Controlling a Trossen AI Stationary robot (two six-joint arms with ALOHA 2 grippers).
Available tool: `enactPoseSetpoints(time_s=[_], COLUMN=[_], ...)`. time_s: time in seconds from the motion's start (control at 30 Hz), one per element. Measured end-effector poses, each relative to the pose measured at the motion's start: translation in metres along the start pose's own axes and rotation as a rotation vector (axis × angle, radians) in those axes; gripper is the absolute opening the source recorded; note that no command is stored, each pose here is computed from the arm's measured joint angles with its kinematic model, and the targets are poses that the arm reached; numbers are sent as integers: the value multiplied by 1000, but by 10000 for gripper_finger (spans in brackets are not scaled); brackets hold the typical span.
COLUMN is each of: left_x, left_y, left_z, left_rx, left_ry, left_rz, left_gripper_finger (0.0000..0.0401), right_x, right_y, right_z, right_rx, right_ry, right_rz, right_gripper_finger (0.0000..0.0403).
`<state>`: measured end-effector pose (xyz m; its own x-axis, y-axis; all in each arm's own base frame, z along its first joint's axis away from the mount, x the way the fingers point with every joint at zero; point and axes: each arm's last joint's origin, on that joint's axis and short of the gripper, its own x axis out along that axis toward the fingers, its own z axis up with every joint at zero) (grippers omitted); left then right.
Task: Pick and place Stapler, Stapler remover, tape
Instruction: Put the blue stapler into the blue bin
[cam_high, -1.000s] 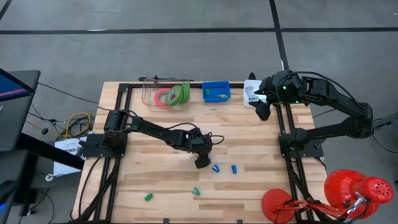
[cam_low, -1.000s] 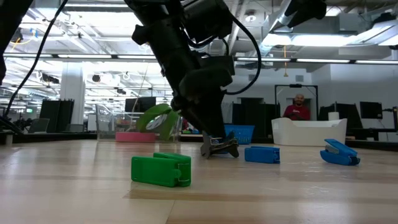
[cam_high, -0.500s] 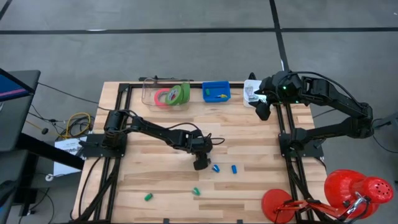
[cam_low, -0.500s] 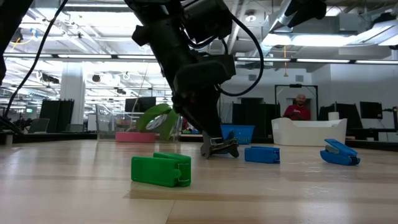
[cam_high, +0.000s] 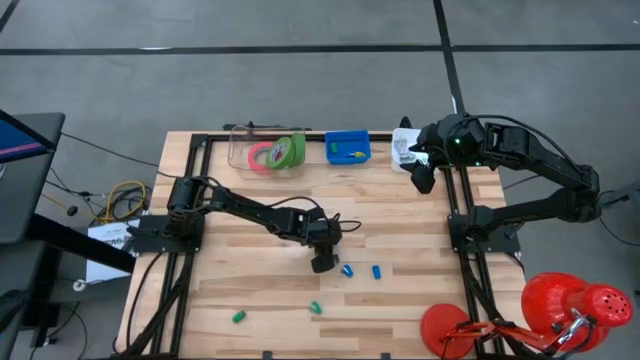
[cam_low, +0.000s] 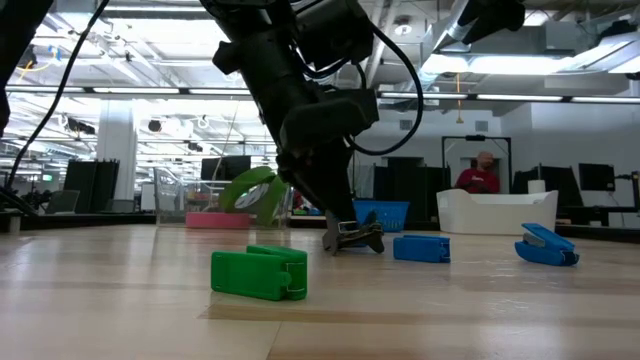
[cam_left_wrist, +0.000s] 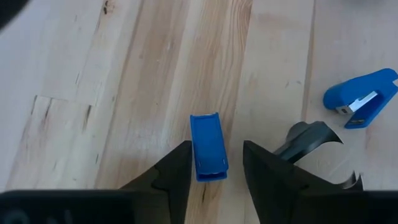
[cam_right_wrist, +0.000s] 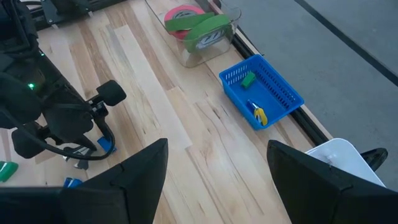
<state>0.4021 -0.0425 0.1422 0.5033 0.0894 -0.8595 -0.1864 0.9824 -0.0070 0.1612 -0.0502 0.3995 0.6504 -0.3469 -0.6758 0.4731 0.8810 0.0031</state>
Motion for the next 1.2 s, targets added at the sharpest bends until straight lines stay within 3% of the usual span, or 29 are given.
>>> enactPoseSetpoints(time_s=[0.5,1.2], left_x=[0,-18], left_y=[2,30], left_z=[0,17], left_rx=[-4,-74], left_ry=[5,-66], left_rz=[5,30], left_gripper_finger=[88,77], right_x=[0,0], right_y=[0,0], right_z=[0,0], right_rx=[0,-3], right_ry=[0,4], right_rz=[0,2], right_gripper_finger=[265,265])
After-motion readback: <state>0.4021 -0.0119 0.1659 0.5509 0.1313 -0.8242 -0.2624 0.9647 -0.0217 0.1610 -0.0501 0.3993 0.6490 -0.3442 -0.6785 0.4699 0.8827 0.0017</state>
